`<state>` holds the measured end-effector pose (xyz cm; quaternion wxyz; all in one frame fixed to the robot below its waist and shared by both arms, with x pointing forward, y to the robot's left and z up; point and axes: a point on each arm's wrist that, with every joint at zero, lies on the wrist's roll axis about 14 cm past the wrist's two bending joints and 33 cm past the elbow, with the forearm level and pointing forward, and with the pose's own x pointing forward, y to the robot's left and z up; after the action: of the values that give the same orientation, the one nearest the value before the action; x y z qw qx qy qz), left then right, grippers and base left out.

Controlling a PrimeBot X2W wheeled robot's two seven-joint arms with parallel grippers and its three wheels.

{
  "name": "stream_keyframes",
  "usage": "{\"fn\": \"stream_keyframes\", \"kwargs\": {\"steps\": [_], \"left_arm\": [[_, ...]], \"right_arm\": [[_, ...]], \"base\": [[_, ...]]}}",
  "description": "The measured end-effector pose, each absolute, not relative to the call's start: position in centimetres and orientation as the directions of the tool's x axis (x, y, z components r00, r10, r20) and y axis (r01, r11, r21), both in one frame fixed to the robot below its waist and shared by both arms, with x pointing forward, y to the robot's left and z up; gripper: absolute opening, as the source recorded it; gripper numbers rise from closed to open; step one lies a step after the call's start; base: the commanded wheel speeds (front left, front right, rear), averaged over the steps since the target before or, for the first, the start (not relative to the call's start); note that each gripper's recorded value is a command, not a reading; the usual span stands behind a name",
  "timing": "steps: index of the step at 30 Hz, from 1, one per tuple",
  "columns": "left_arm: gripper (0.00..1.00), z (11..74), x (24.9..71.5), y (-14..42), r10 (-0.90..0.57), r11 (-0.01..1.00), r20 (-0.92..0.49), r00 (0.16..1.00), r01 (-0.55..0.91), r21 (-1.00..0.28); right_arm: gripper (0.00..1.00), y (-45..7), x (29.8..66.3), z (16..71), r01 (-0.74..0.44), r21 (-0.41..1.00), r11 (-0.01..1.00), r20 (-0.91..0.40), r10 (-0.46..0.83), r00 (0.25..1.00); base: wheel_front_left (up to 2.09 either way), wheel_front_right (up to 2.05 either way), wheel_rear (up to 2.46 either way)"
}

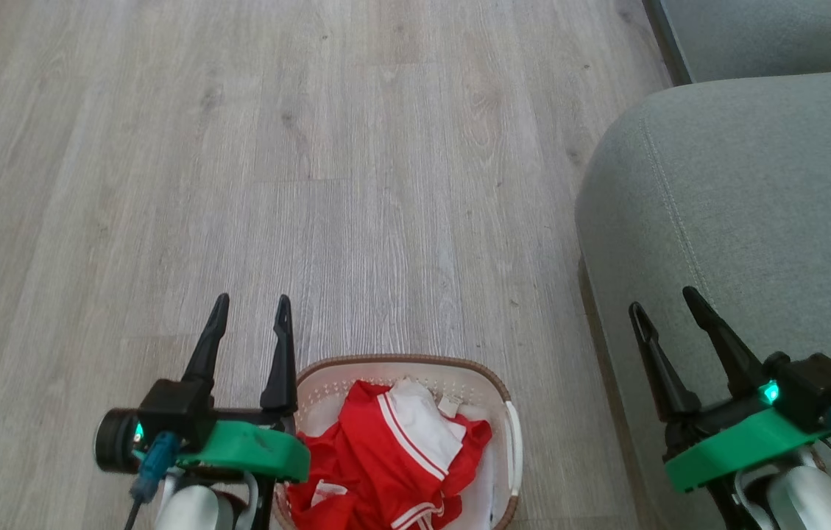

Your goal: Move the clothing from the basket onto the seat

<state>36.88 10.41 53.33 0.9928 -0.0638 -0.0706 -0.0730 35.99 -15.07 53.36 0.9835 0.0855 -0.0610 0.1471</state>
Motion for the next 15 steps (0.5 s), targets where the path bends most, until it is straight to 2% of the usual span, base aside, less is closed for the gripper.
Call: {"fn": "stream_keyframes", "kwargs": {"steps": [15], "left_arm": [[1.0, 52.66, 37.37, 9.63, -0.156, 0.978, 0.131, 0.979, 0.172, -0.119]], "right_arm": [[1.0, -15.64, 36.26, 52.83, -0.282, 0.158, 0.946, 0.129, 0.264, 0.956]], "base": [[0.0, 0.0, 0.0]]}}
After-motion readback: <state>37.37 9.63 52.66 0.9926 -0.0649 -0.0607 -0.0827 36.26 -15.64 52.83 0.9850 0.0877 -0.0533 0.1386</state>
